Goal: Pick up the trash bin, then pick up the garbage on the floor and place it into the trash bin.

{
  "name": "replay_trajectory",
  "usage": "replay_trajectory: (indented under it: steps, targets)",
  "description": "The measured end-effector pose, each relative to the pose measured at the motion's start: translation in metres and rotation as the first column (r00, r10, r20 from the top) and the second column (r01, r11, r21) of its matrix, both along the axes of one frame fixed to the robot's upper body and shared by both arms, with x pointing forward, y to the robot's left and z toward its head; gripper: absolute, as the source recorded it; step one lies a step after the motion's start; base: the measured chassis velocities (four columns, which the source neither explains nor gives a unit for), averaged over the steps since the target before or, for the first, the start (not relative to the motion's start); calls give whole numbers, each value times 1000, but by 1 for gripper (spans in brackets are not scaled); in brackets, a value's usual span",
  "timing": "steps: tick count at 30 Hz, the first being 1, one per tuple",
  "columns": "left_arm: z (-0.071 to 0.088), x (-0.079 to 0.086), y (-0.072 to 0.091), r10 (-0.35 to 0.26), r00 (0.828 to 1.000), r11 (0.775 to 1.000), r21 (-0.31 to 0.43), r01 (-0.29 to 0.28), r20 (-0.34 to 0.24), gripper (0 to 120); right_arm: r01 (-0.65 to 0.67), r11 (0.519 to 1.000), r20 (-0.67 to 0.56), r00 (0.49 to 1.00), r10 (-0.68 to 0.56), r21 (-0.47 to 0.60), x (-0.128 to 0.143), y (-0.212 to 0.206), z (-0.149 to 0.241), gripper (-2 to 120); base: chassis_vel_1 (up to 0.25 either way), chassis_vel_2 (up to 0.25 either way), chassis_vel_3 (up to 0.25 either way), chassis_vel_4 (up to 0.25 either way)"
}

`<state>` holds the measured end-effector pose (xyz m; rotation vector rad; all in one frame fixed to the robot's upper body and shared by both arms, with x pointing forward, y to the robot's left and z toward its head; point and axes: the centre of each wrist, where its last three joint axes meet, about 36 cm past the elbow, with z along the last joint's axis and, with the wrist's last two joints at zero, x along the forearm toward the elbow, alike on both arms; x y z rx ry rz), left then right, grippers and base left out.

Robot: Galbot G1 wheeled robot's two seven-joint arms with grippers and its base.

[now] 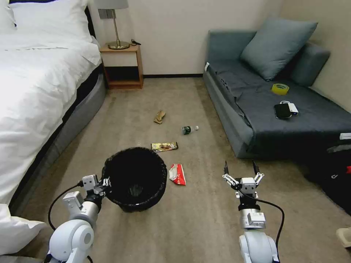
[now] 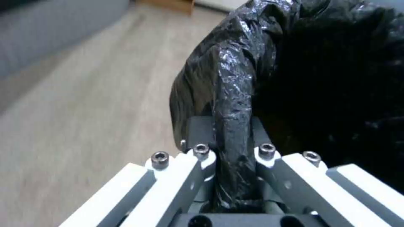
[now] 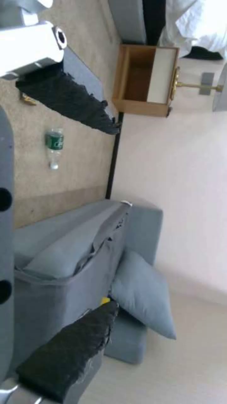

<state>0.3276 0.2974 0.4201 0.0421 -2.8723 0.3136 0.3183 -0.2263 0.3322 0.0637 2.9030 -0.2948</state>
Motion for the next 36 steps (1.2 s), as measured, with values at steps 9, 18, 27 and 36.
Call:
replay_trajectory:
  steps: [9, 18, 27, 36]
  targets:
    - [14, -5, 37, 98, 992, 995, 19, -100, 77, 4, -54, 998, -19, 998, 53, -31, -18, 4, 4, 100, 0, 0, 0, 0]
    - [17, -7, 51, 119, 988, 993, 9, -121, 94, 4, -126, 992, -71, 990, 124, -30, -36, 12, 4, 100, 0, 0, 0, 0]
    - [24, -3, 56, 113, 987, 993, 16, -116, 117, 4, -166, 986, -122, 979, 163, -12, -43, 9, 4, 100, 0, 0, 0, 0]
    - [25, -1, 63, 139, 982, 990, 11, -141, 125, 4, -177, 984, -130, 976, 174, -13, -41, 9, 0, 100, 0, 0, 0, 0]
